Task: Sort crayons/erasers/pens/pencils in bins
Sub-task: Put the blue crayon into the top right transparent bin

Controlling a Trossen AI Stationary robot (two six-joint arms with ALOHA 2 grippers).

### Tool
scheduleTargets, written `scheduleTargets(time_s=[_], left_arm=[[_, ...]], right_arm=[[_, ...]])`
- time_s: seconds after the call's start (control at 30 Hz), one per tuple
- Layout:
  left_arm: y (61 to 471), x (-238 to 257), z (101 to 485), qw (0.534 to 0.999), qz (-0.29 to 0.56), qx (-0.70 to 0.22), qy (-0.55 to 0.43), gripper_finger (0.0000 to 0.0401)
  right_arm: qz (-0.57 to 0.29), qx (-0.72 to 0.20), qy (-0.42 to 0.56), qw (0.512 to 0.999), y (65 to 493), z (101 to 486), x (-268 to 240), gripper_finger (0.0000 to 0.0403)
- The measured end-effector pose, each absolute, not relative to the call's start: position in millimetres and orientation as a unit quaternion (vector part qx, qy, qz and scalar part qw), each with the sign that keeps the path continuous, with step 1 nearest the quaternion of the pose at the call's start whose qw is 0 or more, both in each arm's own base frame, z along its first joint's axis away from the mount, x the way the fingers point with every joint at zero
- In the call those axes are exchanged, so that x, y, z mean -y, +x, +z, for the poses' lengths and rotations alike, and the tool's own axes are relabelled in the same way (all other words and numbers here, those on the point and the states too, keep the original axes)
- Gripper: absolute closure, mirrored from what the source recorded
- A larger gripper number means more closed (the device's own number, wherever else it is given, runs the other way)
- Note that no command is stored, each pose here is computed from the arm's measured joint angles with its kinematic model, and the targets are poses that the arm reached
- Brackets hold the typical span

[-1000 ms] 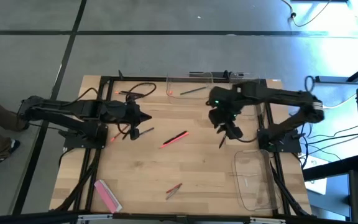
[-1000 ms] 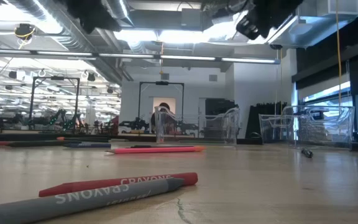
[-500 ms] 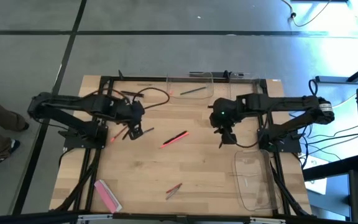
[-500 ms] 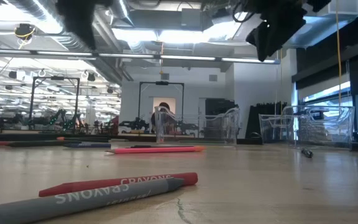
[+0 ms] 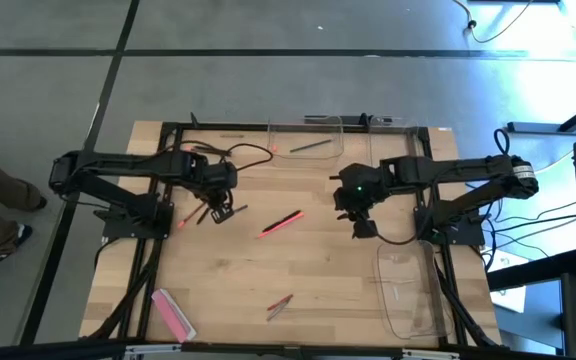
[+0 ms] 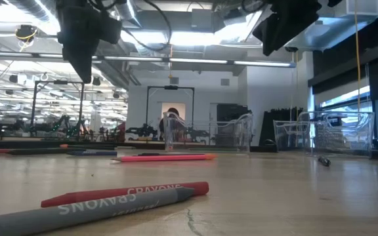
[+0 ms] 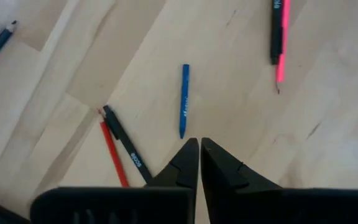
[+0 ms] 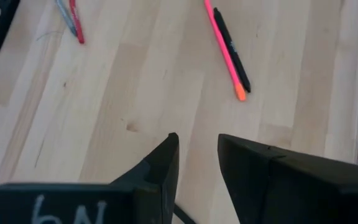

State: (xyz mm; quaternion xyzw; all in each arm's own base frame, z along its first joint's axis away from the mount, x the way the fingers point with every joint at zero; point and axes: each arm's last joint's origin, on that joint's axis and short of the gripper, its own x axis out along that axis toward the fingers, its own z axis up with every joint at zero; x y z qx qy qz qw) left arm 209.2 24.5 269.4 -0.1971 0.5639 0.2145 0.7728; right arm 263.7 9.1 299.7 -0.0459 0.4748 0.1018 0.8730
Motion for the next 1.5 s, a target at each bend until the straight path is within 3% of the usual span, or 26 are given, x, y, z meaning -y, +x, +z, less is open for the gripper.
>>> scheduleTargets(time_s=[0.4, 0.93, 1.5], left_arm=[[229.2, -36.4, 246.0, 0.728, 0.223, -0.593, -0.261, 0.0300], [275.8, -31.7, 176.0, 0.691, 0.250, -0.655, -0.173, 0.0296], [288.8, -34.9, 147.0, 0.682, 0.261, -0.667, -0.149, 0.0296]], right_arm=[[0.107, -0.474, -0.048, 0.873, 263.7, 299.8, -12.7, 0.0289], [0.103, -0.476, -0.039, 0.872, 263.4, 299.6, -13.7, 0.0289], [0.104, -0.477, -0.039, 0.872, 263.4, 299.5, -13.7, 0.0289]])
